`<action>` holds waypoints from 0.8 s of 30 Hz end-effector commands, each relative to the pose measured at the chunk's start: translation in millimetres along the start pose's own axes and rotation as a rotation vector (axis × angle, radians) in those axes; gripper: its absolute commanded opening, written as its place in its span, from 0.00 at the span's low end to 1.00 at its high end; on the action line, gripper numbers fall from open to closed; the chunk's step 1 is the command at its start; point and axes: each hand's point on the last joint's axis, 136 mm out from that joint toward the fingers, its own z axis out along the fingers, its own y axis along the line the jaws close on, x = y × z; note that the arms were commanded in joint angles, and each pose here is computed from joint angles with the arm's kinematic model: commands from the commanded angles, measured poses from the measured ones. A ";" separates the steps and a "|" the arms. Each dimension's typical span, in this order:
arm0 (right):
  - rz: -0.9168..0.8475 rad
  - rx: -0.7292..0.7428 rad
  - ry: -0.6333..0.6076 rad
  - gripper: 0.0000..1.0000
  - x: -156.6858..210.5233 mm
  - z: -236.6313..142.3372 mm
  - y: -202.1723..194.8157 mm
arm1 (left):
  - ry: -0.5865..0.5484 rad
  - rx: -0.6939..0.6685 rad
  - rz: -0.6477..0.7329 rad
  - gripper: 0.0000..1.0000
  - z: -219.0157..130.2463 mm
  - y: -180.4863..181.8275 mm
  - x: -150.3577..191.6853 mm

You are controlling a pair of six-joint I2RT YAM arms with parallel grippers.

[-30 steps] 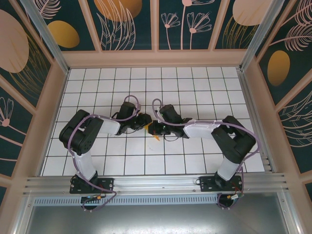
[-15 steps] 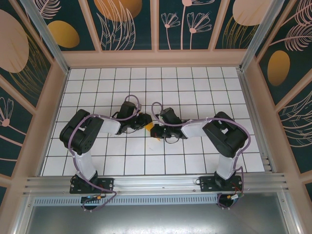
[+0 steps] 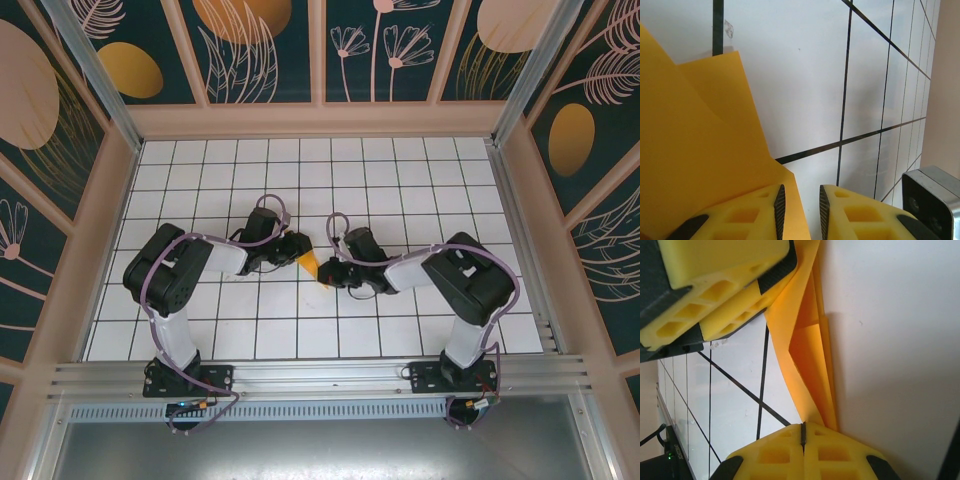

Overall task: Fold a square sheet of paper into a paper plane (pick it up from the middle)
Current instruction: Fold the wing for the fifth time at the center of the table.

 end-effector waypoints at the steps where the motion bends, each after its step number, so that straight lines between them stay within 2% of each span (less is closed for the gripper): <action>1: 0.088 0.107 0.099 0.05 39.4 -9.1 -37.8 | 0.026 -0.276 -0.083 0.27 4.5 88.2 19.7; 6: 0.061 0.216 0.139 0.05 56.4 -16.5 -58.0 | 0.035 -0.282 -0.089 0.27 5.7 91.2 21.5; 13: 0.016 0.304 0.131 0.04 48.2 -25.9 -61.4 | 0.035 -0.287 -0.088 0.27 5.2 92.4 21.8; 20: -0.114 0.111 0.014 0.05 4.2 -39.2 20.5 | 0.042 -0.285 -0.088 0.28 5.9 91.9 22.4; 24: -0.161 0.024 0.039 0.06 1.7 -27.7 49.4 | 0.045 -0.280 -0.094 0.28 6.9 91.4 23.0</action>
